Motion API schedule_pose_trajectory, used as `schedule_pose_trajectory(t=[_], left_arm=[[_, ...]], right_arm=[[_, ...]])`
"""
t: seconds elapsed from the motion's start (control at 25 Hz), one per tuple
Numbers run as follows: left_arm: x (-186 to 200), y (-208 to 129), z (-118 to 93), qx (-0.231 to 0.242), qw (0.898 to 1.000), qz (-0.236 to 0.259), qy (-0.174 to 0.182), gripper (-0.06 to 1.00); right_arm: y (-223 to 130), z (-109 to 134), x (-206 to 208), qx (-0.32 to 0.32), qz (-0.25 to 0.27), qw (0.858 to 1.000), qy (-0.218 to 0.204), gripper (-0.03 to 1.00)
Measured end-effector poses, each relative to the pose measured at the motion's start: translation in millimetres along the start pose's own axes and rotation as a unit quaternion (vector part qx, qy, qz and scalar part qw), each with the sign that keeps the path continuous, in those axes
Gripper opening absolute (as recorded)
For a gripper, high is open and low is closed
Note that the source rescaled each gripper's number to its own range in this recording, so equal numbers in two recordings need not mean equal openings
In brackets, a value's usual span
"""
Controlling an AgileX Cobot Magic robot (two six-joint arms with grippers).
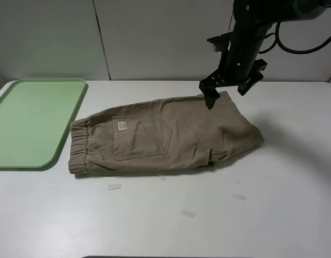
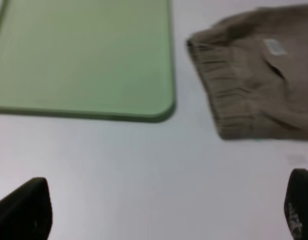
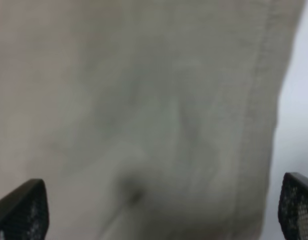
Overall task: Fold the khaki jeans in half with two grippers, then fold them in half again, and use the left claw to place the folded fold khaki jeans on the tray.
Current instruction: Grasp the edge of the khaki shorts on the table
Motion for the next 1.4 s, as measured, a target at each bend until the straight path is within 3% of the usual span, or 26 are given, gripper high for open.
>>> schedule_pose_trajectory(t=[0.28, 0.44, 0.68, 1.0, 1.08, 1.24, 1.32, 1.4], left_arm=[[0, 0, 3, 0.012, 1.000, -0.001, 0.017, 0.91], [0, 0, 3, 0.012, 1.000, -0.001, 0.017, 0.91], [0, 0, 3, 0.012, 1.000, -0.002, 0.017, 0.91], [0, 1, 3, 0.012, 1.000, -0.003, 0.017, 0.91], [0, 1, 3, 0.012, 1.000, -0.003, 0.017, 0.91], [0, 1, 3, 0.012, 1.000, -0.003, 0.017, 0.91], [0, 1, 3, 0.012, 1.000, -0.003, 0.017, 0.91], [0, 1, 3, 0.012, 1.000, -0.003, 0.017, 0.91]], right_arm=[[-3, -48, -47, -0.040, 0.010, 0.999, -0.010, 1.00], [-12, -63, -75, -0.053, 0.028, 0.998, -0.012, 1.00], [-24, -76, -97, -0.066, 0.050, 0.997, -0.012, 1.00], [-24, -74, -99, -0.060, 0.053, 0.997, -0.007, 0.98], [-24, -71, -100, -0.069, 0.055, 0.996, 0.002, 0.78], [-24, -65, -100, -0.073, 0.056, 0.996, 0.009, 0.16], [-24, -68, -100, -0.071, 0.056, 0.996, 0.006, 0.04], [-24, -68, -100, -0.070, 0.056, 0.996, 0.005, 0.04]])
Point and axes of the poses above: a point on each arm's last joint axis where the gripper is mounted, x pointing back along that axis away from the gripper, z along the wrist's bending axis when the last joint is at zero, y = z × x, the point moved 10 cm from there along -x, pointing out along that axis toward the gripper, and after that the axes turned 3 degrees about -x, right-handed, at the moved point
